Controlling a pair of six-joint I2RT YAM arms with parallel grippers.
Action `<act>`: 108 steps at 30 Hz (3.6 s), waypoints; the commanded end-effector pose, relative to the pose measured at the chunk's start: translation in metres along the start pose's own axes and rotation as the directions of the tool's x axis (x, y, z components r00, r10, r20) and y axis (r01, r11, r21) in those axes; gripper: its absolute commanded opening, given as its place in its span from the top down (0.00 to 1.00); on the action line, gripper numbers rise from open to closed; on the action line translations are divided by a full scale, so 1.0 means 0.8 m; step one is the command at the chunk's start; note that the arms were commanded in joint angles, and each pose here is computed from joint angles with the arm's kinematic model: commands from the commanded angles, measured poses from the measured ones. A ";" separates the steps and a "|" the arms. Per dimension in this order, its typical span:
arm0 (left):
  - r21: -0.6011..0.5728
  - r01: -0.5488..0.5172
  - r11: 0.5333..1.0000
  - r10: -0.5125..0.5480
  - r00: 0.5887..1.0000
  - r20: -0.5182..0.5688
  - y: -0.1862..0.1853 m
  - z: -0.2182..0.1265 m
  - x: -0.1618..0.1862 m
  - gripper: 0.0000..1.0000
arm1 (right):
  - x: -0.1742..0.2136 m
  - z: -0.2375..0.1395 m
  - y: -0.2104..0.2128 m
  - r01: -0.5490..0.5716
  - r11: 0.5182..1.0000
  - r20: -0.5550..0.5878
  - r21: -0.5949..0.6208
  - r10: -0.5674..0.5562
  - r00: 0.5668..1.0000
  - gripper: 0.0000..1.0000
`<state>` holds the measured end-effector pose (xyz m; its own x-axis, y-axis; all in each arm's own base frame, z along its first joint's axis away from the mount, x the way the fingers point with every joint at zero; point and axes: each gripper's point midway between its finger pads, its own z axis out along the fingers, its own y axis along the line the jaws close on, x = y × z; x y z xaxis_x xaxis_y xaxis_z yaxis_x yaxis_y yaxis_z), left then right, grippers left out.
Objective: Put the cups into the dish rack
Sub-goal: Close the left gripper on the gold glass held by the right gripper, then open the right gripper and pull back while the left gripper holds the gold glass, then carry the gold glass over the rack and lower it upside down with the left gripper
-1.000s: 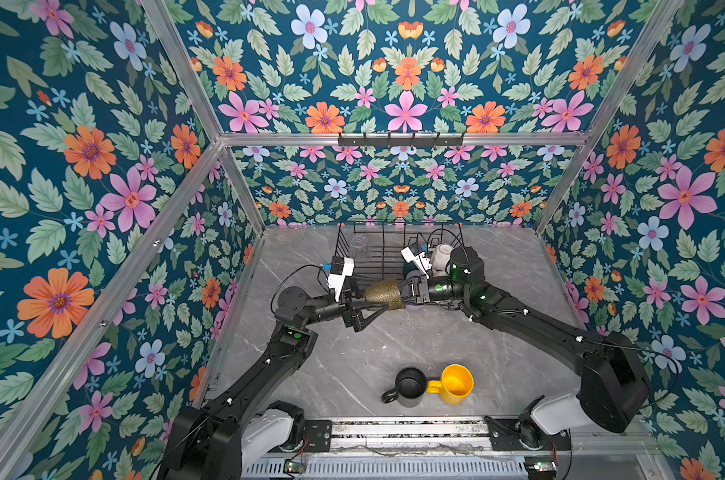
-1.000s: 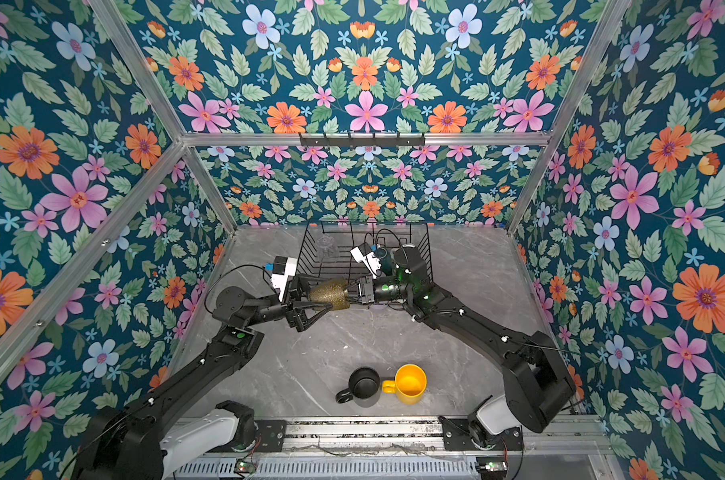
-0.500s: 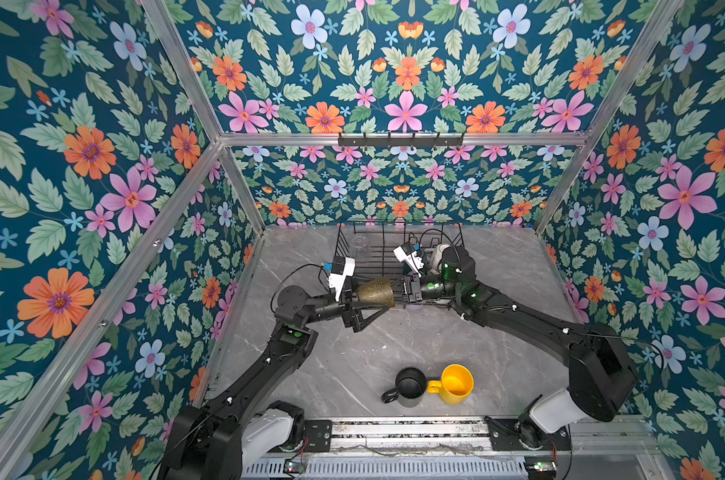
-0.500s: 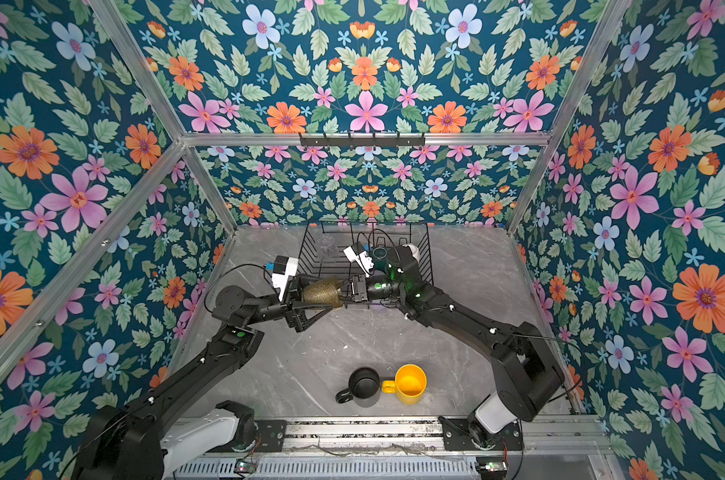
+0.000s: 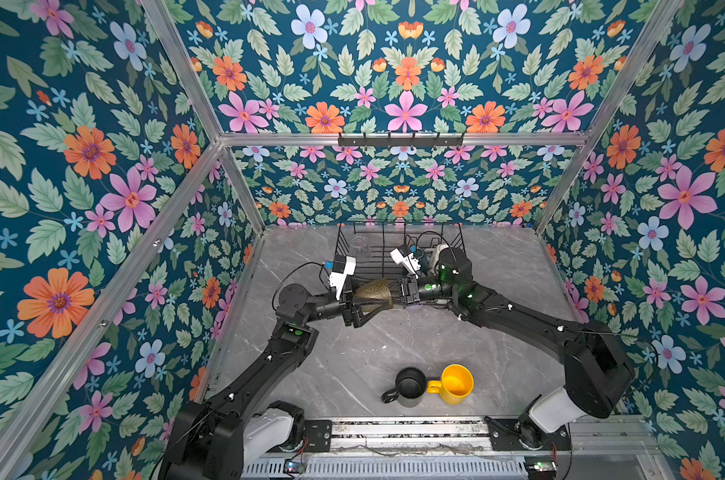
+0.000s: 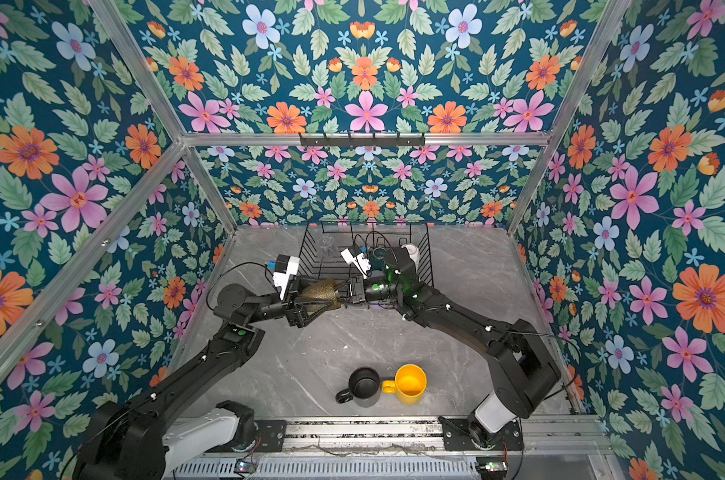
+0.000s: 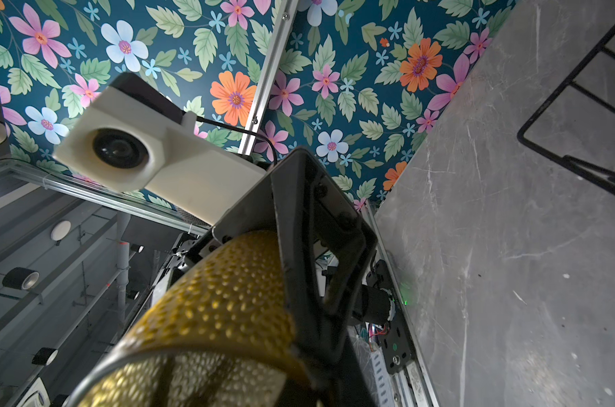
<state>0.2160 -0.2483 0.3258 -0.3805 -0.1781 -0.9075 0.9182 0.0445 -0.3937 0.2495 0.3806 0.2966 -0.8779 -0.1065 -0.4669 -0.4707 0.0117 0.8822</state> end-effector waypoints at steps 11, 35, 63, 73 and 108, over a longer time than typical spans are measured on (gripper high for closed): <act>0.053 -0.038 0.998 0.038 0.999 0.011 -0.018 0.003 -0.014 0.72 | -0.008 -0.002 0.010 0.037 0.999 0.036 -0.019 -0.037 0.999 0.86; -0.279 -0.052 0.959 0.045 0.999 -0.030 0.045 0.000 -0.035 1.00 | 0.008 -0.194 -0.041 0.058 0.669 0.259 0.741 -0.364 0.895 0.12; -0.837 -0.082 0.541 -0.322 0.899 -0.296 0.278 -0.019 -0.011 1.00 | 0.031 -0.251 -0.042 0.011 0.572 0.308 0.820 -0.458 0.834 0.01; -0.874 -0.193 0.445 -0.385 0.840 -0.382 0.344 -0.004 0.012 1.00 | 0.034 -0.252 -0.039 0.010 0.581 0.311 0.814 -0.450 0.838 0.01; -0.896 -0.273 0.350 -0.462 0.782 -0.419 0.484 0.041 0.116 0.76 | 0.049 -0.257 -0.053 -0.014 0.574 0.315 0.819 -0.429 0.847 0.01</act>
<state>0.5332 -0.2782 0.0918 -0.7787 0.2769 -0.5630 0.3439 0.9389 -0.0139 0.2534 0.1717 0.2507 -0.5752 0.2029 -0.7925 -0.3333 0.8265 0.4536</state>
